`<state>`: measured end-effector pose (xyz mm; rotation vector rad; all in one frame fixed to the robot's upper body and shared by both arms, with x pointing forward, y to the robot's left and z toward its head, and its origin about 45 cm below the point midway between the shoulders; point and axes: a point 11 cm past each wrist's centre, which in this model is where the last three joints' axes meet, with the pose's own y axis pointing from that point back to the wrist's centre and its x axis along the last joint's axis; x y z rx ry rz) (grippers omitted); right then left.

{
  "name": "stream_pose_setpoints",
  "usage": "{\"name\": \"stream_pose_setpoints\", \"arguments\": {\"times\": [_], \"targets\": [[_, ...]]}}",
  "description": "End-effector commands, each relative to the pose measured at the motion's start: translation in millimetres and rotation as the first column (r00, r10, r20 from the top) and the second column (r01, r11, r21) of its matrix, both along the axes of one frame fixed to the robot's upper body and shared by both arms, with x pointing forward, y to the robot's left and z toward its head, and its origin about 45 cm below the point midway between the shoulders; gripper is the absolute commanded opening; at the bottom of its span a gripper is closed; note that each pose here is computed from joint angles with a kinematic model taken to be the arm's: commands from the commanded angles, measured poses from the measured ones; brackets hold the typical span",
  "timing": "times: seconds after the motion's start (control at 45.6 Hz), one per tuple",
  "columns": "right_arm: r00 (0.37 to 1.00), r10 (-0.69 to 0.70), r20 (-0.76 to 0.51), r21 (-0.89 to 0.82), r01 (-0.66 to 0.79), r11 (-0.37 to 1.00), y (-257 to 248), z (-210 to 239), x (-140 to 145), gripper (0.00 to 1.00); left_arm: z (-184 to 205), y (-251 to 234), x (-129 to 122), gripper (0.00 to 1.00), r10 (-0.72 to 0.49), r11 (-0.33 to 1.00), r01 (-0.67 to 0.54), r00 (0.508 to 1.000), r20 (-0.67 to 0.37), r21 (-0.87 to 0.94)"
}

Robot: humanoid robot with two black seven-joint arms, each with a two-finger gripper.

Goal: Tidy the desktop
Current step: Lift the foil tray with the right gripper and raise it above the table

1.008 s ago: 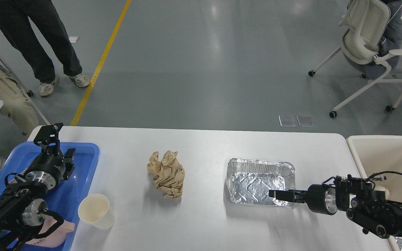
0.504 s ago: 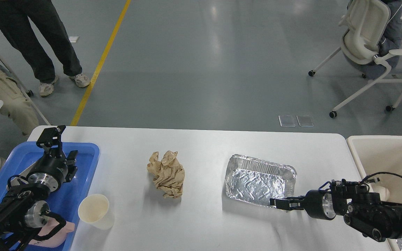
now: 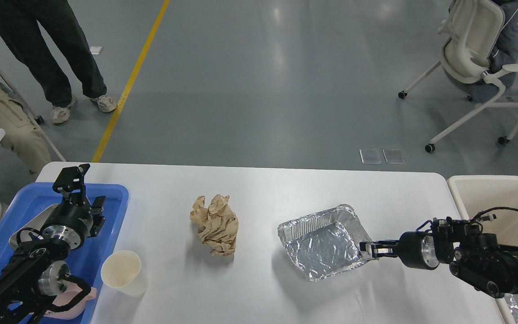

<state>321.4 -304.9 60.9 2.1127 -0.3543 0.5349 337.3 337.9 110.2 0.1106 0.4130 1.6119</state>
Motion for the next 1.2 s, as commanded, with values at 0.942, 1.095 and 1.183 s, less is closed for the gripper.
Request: {"name": "stream_pose_setpoints", "arguments": {"times": [0.942, 1.095, 1.183], "targets": [[0.943, -0.198, -0.268, 0.099, 0.231, 0.968, 2, 141, 80, 0.00, -10, -4, 2, 0.97, 0.003, 1.000, -0.003, 1.000, -0.018, 0.030], [0.942, -0.161, -0.293, 0.173, 0.218, 0.960, 43, 138, 83, 0.00, -10, -2, 2, 0.97, 0.007, 0.999, -0.006, 1.000, -0.022, 0.037], [0.949, -0.124, -0.289, 0.207, 0.188, 0.960, 68, 144, 85, 0.00, -10, 1, 2, 0.97, 0.012, 0.999, -0.011, 1.000, -0.022, 0.043]]}}
